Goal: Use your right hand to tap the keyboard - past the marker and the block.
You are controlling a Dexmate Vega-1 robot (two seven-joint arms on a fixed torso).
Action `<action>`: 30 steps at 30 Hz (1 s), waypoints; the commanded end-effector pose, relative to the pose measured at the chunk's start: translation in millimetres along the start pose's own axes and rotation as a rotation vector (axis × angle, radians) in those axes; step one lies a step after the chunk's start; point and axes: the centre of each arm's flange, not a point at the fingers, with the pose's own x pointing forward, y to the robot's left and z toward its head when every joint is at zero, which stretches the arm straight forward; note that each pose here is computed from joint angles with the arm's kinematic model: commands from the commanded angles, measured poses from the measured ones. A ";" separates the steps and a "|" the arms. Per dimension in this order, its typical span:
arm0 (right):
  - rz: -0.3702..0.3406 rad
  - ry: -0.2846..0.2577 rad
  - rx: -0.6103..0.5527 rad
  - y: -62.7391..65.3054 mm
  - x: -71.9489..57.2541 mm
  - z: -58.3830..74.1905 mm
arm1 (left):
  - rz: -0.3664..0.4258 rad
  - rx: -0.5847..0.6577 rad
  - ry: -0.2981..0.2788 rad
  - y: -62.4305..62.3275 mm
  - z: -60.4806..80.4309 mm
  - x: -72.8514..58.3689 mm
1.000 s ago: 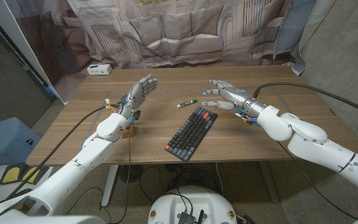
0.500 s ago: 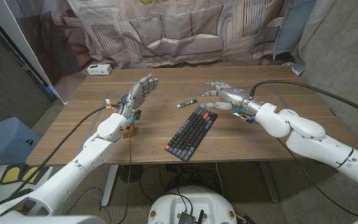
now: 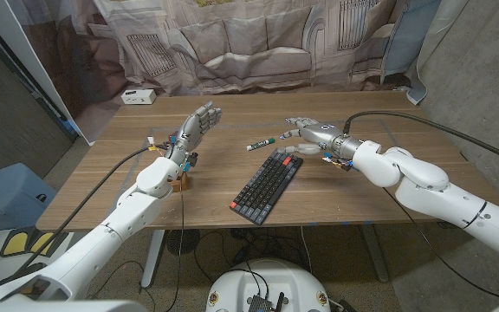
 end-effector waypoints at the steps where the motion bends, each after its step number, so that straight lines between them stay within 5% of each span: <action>1: 0.108 0.024 -0.039 12.6 7.8 -3.4 | -0.009 0.010 -0.020 -1.8 9.2 5.2; 30: 0.165 0.094 -0.076 28.5 15.6 -7.5 | -0.010 -0.008 0.003 2.2 -4.4 10.6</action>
